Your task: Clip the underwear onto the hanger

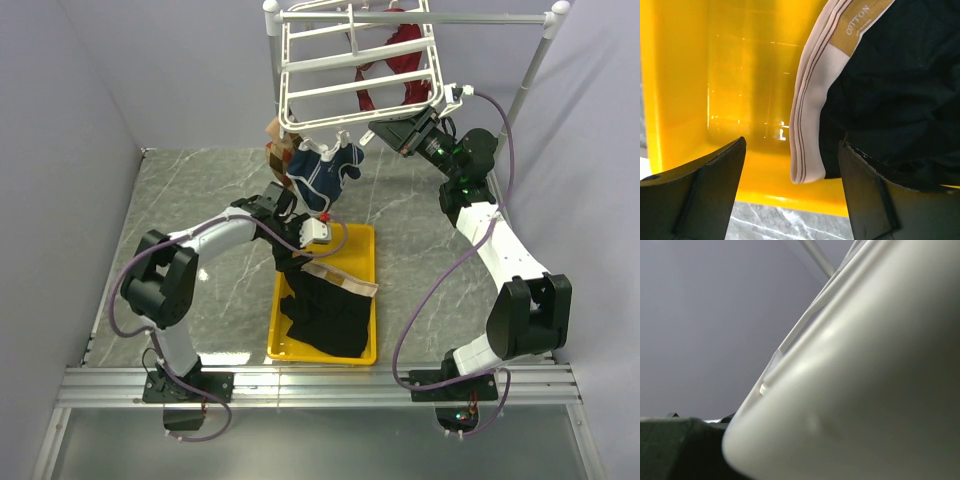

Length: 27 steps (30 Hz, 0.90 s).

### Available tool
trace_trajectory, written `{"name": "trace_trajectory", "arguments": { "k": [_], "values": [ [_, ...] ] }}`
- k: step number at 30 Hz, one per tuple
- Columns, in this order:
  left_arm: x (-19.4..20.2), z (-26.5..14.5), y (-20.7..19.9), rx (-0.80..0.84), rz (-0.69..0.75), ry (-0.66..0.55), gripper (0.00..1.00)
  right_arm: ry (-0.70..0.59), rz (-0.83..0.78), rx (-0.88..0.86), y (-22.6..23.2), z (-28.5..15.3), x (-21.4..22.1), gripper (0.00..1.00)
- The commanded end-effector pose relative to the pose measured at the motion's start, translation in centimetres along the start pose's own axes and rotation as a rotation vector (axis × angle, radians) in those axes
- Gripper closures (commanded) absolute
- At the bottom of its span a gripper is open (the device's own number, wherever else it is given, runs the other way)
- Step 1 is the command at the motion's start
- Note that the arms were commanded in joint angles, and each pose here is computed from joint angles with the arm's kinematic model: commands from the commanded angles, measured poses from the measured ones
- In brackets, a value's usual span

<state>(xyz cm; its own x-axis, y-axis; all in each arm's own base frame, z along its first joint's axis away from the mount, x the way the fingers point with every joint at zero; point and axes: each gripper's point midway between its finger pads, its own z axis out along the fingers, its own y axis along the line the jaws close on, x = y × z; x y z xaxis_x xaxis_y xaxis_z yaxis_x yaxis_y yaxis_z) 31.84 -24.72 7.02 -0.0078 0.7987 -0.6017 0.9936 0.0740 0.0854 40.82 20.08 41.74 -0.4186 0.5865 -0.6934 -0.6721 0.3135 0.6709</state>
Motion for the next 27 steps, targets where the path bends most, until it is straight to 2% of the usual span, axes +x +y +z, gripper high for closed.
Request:
{"name": "trace_trajectory", "arguments": {
  "k": [1,6,10,16,22,27],
  "values": [
    [-1.0,0.1,1.0,0.001,0.046,0.016,0.21,-0.007,-0.038,-0.036,1.0,0.6,-1.1,1.0],
    [-1.1,0.6,1.5,0.024,0.063,0.056,0.25,-0.009,-0.038,-0.035,0.9,0.8,-1.1,1.0],
    [-0.1,0.7,-0.2,0.118,0.064,0.099,0.28,-0.006,-0.042,-0.031,0.8,0.8,-1.2,1.0],
    [1.0,1.0,-1.3,0.174,0.059,0.15,0.3,-0.009,-0.045,-0.033,0.8,0.9,-1.3,1.0],
    [1.5,1.8,-0.6,0.166,0.03,0.176,0.41,-0.011,-0.044,-0.033,0.8,0.8,-1.2,1.0],
    [0.5,2.1,-0.1,0.15,0.003,0.141,0.49,-0.011,-0.048,-0.037,0.9,0.8,-1.3,1.0]
  ]
}}
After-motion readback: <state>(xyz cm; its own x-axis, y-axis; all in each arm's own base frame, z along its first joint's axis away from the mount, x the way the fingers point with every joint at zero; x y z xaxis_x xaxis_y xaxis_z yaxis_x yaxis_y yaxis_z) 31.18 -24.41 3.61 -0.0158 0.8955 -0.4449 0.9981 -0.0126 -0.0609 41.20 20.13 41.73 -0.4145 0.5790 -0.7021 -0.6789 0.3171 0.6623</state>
